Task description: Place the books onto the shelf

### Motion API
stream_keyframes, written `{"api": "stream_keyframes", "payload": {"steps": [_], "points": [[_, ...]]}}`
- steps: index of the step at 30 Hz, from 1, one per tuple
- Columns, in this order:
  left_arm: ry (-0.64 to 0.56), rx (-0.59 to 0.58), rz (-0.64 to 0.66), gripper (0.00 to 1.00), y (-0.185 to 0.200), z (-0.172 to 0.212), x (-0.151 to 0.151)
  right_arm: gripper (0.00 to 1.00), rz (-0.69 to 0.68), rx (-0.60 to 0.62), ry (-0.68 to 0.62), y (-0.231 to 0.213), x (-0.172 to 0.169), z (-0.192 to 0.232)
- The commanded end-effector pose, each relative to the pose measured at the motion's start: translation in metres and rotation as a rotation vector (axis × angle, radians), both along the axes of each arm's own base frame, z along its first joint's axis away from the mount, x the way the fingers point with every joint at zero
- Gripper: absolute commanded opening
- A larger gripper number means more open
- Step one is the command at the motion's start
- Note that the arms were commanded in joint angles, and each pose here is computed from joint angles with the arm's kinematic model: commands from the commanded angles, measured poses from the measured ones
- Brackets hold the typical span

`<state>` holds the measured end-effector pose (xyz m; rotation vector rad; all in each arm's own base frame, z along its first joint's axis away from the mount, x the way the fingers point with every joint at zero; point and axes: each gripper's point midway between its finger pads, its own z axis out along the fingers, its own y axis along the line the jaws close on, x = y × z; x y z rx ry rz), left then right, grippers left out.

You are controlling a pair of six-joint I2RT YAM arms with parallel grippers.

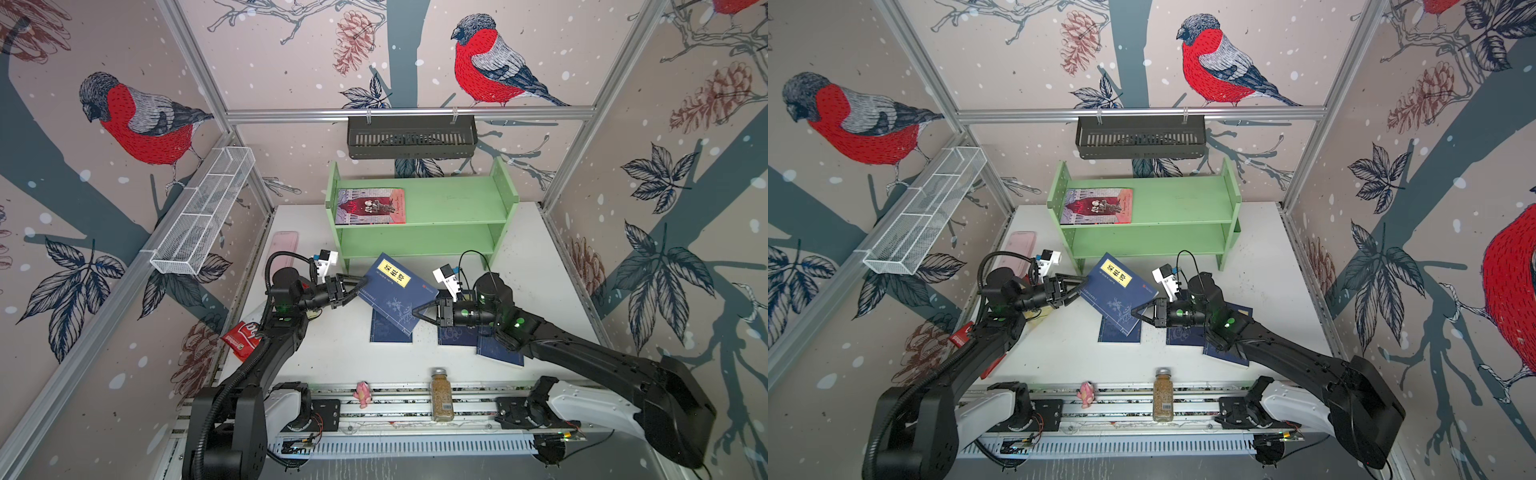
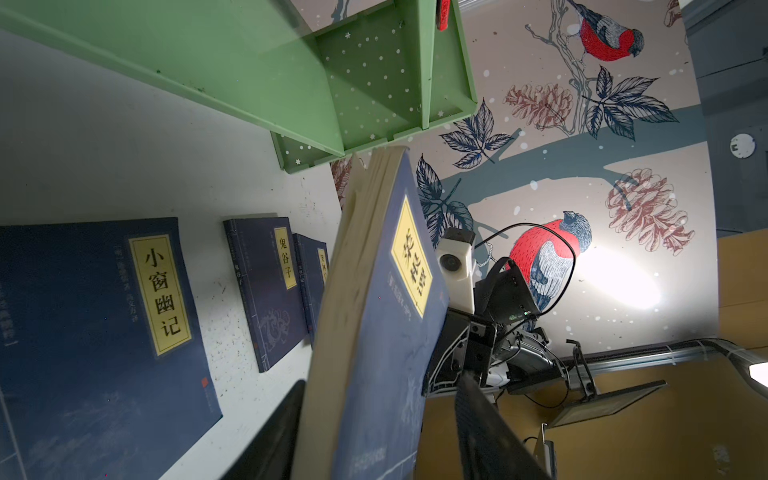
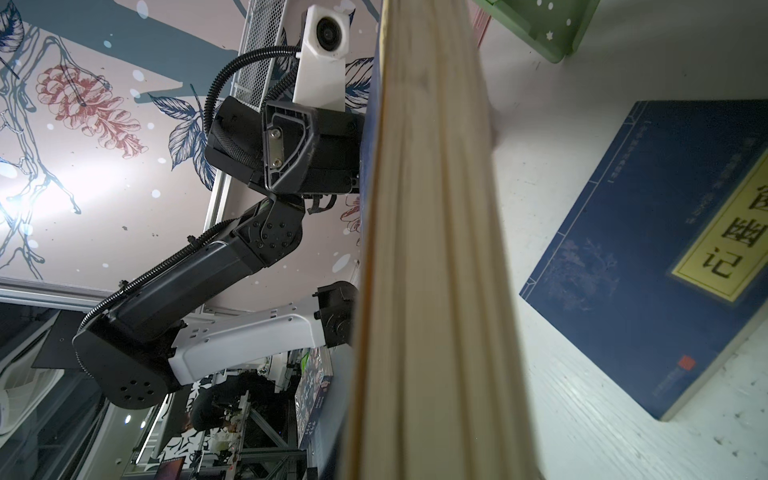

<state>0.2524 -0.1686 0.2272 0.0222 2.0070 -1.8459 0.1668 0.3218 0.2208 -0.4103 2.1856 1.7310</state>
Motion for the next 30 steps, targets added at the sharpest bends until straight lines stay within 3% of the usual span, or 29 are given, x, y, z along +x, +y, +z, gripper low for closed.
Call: {"api": "stream_keyframes", "payload": {"steps": [1,4,7,11,16,22,30], "points": [[-0.052,-0.018,-0.062,0.46,-0.003,0.010,-0.009,0.08,0.075,0.039,-0.058,0.006,-0.007,0.013],[-0.079,-0.016,-0.056,0.42,-0.002,0.014,-0.012,0.08,0.087,0.025,-0.058,0.008,-0.006,0.010],[-0.092,-0.014,-0.063,0.31,-0.002,0.015,-0.015,0.08,0.105,0.024,-0.058,0.011,-0.006,0.010],[-0.089,-0.013,-0.063,0.00,-0.002,0.014,-0.016,0.13,0.101,0.014,-0.065,0.013,0.000,0.009],[-0.111,-0.004,-0.020,0.00,0.000,0.020,-0.008,0.45,0.019,-0.010,-0.056,0.011,0.018,0.005],[-0.110,0.002,0.064,0.00,0.006,0.024,0.007,0.53,-0.089,0.047,-0.039,0.005,0.034,0.004],[-0.049,0.001,0.149,0.00,0.012,0.016,0.024,0.54,-0.132,0.107,-0.049,0.018,0.043,0.008]]}}
